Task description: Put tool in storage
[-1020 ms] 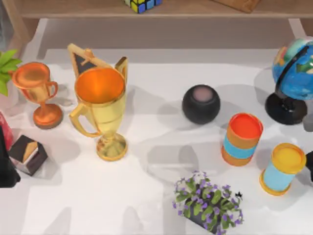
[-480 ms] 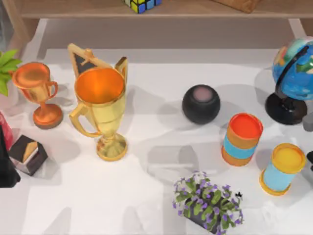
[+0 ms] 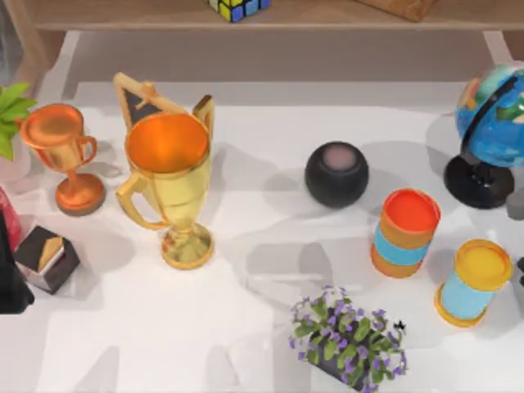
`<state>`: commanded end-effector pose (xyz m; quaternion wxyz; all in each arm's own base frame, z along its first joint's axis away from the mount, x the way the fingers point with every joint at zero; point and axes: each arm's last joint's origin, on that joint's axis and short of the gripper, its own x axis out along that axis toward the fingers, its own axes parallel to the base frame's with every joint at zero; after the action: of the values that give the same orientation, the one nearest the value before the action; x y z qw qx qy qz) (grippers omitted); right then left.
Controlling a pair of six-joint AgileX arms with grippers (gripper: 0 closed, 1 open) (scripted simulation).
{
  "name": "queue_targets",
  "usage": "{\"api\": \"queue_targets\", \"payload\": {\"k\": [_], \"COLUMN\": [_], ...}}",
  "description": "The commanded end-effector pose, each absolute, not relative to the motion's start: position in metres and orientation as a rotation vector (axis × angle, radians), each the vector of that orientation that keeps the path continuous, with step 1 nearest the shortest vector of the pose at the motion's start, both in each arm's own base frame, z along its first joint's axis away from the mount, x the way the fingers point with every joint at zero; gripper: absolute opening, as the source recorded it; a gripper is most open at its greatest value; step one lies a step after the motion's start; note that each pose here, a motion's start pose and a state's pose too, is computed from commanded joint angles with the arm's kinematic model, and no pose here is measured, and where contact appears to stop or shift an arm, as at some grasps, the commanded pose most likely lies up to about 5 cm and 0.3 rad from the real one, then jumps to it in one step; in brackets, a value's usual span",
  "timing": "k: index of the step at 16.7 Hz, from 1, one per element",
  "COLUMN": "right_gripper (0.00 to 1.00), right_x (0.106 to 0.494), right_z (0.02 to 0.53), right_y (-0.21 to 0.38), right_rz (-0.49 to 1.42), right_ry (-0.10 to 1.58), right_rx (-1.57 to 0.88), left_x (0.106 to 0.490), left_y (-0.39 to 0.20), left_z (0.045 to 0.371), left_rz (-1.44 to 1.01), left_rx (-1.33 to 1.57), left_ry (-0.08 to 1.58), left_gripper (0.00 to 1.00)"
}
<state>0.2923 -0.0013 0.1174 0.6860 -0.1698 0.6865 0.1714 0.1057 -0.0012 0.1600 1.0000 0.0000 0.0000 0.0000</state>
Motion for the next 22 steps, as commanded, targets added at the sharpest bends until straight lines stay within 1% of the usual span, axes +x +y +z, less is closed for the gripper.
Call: {"api": "queue_targets", "payload": {"k": [9,12,16,18,22], "right_gripper": [0.0,0.0,0.0,0.0,0.0], "right_x": [0.292,0.291,0.296,0.297,0.292], "right_z": [0.118,0.119,0.145,0.154,0.148], "right_y": [-0.002,-0.016,-0.022,-0.015,-0.002], "right_rz": [0.38,0.321,0.26,0.289,0.38], "right_ry": [1.539,1.568,1.522,1.505,1.536], "right_rx": [-0.38,-0.405,-0.424,-0.408,-0.381], "left_x": [0.106,0.106,0.106,0.106,0.106], "left_y": [-0.001,-0.001,-0.001,-0.001,-0.001], "left_z": [0.16,0.16,0.16,0.16,0.16], "left_rz": [0.0,0.0,0.0,0.0,0.0], "left_rx": [0.0,0.0,0.0,0.0,0.0], "left_ry": [0.0,0.0,0.0,0.0,0.0], "left_gripper": [1.0,1.0,1.0,1.0,1.0]}}
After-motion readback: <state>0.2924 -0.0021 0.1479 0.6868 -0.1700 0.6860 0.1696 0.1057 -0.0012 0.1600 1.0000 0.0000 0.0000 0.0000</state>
